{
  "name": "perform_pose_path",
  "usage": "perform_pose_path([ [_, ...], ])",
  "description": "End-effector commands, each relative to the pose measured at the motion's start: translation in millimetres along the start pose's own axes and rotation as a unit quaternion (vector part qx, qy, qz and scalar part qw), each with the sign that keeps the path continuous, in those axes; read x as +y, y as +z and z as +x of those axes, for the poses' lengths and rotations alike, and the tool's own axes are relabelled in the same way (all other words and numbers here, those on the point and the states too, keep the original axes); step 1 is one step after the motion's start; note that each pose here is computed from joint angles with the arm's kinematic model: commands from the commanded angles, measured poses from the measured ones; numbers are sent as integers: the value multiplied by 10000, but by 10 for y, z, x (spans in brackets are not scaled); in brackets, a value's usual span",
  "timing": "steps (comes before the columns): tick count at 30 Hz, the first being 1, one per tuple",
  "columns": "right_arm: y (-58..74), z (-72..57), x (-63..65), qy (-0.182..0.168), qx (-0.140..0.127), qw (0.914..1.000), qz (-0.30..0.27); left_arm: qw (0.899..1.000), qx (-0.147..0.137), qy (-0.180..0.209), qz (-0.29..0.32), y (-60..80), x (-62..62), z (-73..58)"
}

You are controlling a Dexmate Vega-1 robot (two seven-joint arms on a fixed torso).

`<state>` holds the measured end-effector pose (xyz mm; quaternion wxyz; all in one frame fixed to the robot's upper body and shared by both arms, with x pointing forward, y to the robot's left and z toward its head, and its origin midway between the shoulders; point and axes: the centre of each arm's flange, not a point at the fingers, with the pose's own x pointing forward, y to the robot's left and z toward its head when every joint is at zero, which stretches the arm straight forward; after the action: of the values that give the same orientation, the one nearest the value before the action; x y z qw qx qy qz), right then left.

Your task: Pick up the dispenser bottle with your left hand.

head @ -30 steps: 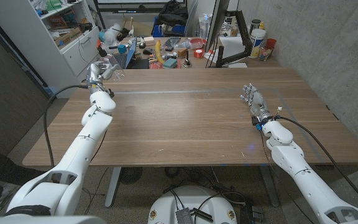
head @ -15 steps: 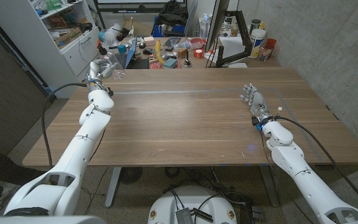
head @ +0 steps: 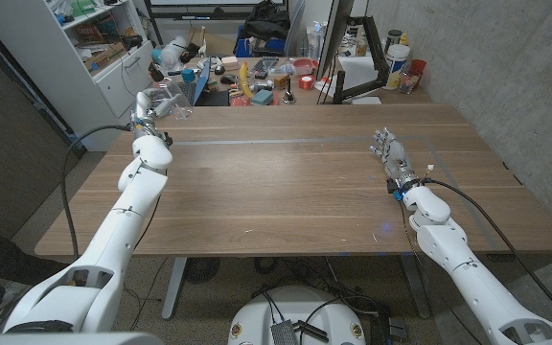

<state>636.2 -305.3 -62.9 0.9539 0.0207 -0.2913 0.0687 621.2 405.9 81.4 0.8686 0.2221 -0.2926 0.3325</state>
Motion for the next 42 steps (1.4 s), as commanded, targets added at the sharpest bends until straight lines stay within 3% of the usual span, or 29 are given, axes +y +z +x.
perform_pose_path([
  [1, -9, -3, -2, -30, 7, 10000, -3, 9999, -66, -86, -75, 40, 21, 24],
  [42, 71, 38, 66, -141, -208, 9997, -78, 9985, -346, -370, -197, 125, 103, 135],
])
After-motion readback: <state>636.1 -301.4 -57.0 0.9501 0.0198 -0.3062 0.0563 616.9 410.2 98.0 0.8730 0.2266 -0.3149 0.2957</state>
